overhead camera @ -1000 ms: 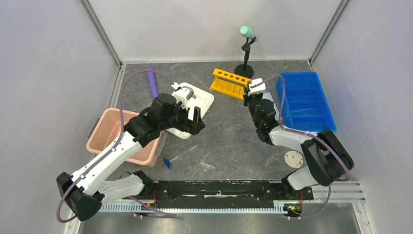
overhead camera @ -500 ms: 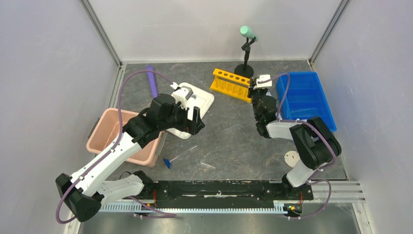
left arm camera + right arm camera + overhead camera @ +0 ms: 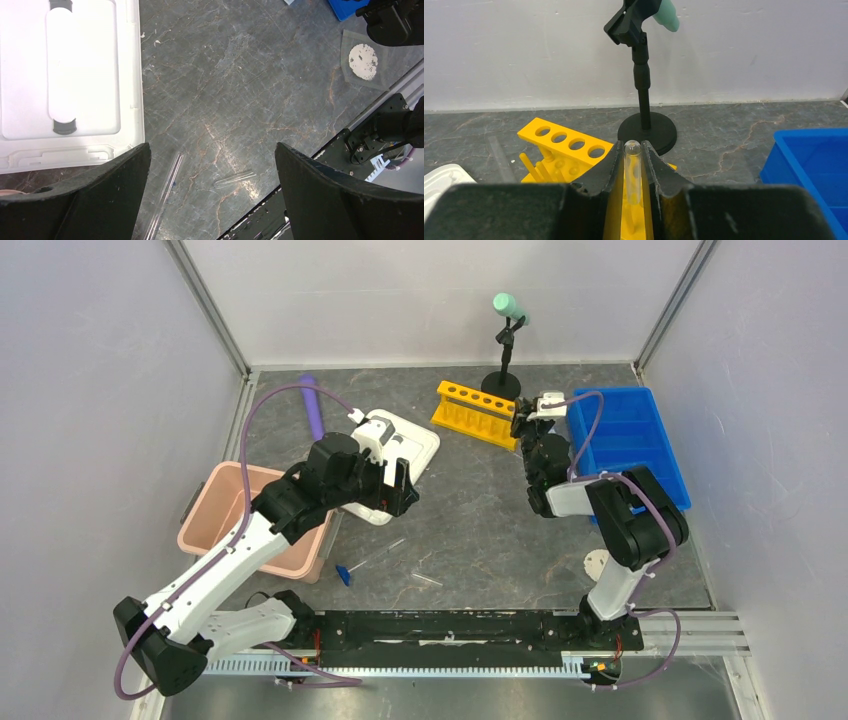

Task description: Organize the chemistry lab equipment

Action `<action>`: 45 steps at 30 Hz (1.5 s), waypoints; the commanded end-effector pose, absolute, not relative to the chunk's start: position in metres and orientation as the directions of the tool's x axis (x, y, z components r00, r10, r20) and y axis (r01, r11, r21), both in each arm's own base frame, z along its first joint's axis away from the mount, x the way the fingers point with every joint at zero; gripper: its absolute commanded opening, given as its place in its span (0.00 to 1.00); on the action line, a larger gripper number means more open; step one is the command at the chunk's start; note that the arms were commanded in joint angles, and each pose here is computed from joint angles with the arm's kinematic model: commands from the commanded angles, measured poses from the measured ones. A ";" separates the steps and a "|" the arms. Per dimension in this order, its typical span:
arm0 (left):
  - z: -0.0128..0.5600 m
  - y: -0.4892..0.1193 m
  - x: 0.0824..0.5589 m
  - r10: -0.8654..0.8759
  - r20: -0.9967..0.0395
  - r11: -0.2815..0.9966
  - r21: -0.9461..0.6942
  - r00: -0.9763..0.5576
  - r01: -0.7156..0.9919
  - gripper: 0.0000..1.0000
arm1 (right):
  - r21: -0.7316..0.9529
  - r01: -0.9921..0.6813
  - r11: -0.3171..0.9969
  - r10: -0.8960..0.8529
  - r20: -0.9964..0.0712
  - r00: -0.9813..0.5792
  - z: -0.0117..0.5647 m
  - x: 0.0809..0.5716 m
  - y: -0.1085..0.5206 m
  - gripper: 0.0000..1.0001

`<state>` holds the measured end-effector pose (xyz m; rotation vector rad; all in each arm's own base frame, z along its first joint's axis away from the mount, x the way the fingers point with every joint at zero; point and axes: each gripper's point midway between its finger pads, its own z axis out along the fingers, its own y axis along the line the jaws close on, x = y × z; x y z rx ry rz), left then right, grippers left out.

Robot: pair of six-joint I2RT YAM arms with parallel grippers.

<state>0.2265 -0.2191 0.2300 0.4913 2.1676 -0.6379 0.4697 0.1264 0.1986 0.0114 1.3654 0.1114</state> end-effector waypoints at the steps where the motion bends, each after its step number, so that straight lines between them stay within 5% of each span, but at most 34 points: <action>1: 0.238 -0.216 0.229 0.146 -0.823 0.793 -0.233 -0.549 0.562 1.00 | 0.137 -0.111 0.984 0.163 -0.948 0.275 0.223 0.478 0.129 0.22; 45: 0.234 -0.208 0.237 0.161 -0.824 0.826 -0.189 -0.543 0.532 1.00 | 0.090 -0.104 0.991 0.104 -0.984 0.145 0.170 0.497 0.136 0.23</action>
